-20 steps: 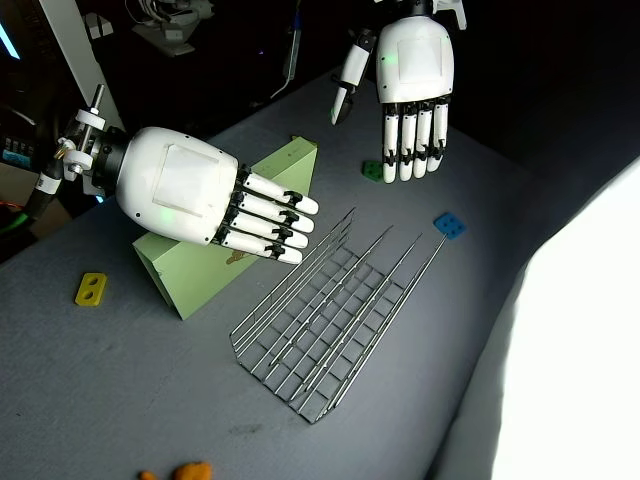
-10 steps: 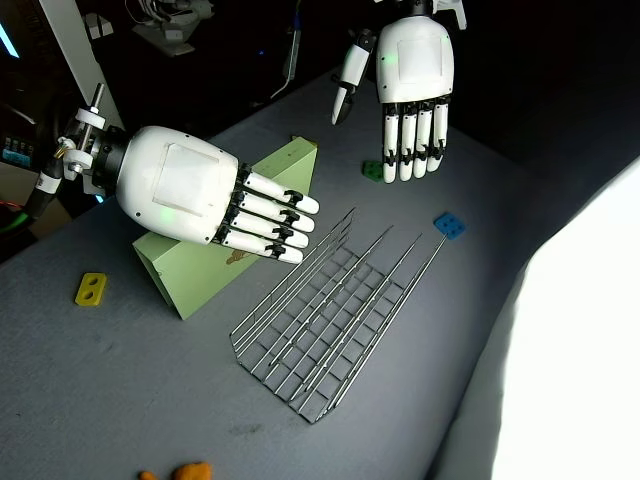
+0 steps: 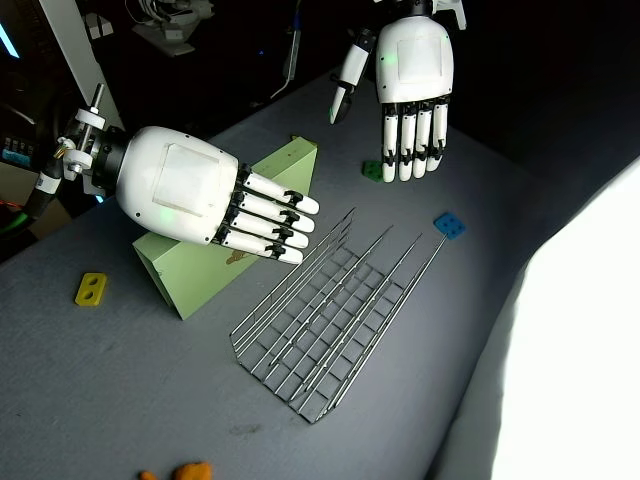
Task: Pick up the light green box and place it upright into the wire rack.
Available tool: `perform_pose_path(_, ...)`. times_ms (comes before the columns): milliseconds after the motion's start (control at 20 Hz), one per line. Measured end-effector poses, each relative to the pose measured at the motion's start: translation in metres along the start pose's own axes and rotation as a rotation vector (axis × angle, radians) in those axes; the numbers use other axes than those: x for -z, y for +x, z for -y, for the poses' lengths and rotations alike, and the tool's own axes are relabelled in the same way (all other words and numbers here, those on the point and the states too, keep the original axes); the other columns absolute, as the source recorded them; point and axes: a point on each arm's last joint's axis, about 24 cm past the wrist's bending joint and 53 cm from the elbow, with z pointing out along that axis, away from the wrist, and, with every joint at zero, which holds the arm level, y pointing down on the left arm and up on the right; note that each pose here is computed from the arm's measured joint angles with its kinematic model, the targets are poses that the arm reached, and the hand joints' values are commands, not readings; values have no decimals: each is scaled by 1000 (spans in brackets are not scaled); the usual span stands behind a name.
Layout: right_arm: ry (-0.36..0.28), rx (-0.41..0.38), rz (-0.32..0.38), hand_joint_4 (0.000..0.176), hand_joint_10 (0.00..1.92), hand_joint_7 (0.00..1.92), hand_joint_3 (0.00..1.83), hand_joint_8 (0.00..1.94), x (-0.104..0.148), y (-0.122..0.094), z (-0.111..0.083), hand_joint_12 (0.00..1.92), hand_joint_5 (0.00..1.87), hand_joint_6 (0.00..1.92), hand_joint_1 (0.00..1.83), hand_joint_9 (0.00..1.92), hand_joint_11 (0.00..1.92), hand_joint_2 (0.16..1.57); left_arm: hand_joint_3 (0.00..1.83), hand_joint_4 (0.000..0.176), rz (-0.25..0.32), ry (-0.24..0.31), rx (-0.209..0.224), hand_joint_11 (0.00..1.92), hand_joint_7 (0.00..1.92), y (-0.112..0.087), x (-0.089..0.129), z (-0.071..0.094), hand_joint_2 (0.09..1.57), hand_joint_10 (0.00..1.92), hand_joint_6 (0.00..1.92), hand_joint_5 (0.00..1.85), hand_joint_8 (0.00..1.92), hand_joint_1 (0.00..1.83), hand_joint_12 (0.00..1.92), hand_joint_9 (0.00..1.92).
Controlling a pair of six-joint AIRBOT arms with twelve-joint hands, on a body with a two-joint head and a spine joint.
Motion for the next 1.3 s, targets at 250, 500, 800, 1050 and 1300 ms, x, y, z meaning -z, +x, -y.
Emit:
perform_pose_path(250, 0, 0, 0, 0, 0, 0, 11, 0, 0, 0, 0, 0, 0, 0, 1002, 0, 0, 998, 1, 0, 0, 0, 0, 0, 180, 0, 0, 0, 1150, 0, 0, 178, 0, 131, 517, 164)
perform_pose_path(500, 0, 0, 0, 0, 0, 0, 2, 0, 0, 0, 0, 0, 0, 0, 1011, 0, 0, 984, 1, 0, 1, 0, 0, 0, 93, 0, 0, 0, 1166, 9, 4, 78, 6, 36, 422, 115)
perform_pose_path(800, 0, 2, -1, 0, 1449, 936, 5, 1145, 0, 0, 0, 1686, 933, 866, 1372, 811, 649, 1138, 2, 8, 0, 0, 0, 0, 172, 0, 0, 0, 1166, 0, 0, 161, 0, 91, 485, 205)
perform_pose_path(1050, 0, 2, 1, 0, 1448, 953, 0, 1271, 0, 0, 0, 1701, 1016, 735, 1288, 850, 683, 1126, 0, 11, 1, 3, -2, 0, 196, 0, 0, 2, 1150, 2, 4, 164, 2, 153, 497, 207)
perform_pose_path(1300, -9, 11, 12, 0, 1514, 883, 3, 1265, 0, -5, -6, 1691, 926, 831, 1365, 759, 661, 1161, 7, 16, 0, 3, -3, 0, 117, 0, 0, 2, 1183, 0, 0, 87, 0, 75, 365, 153)
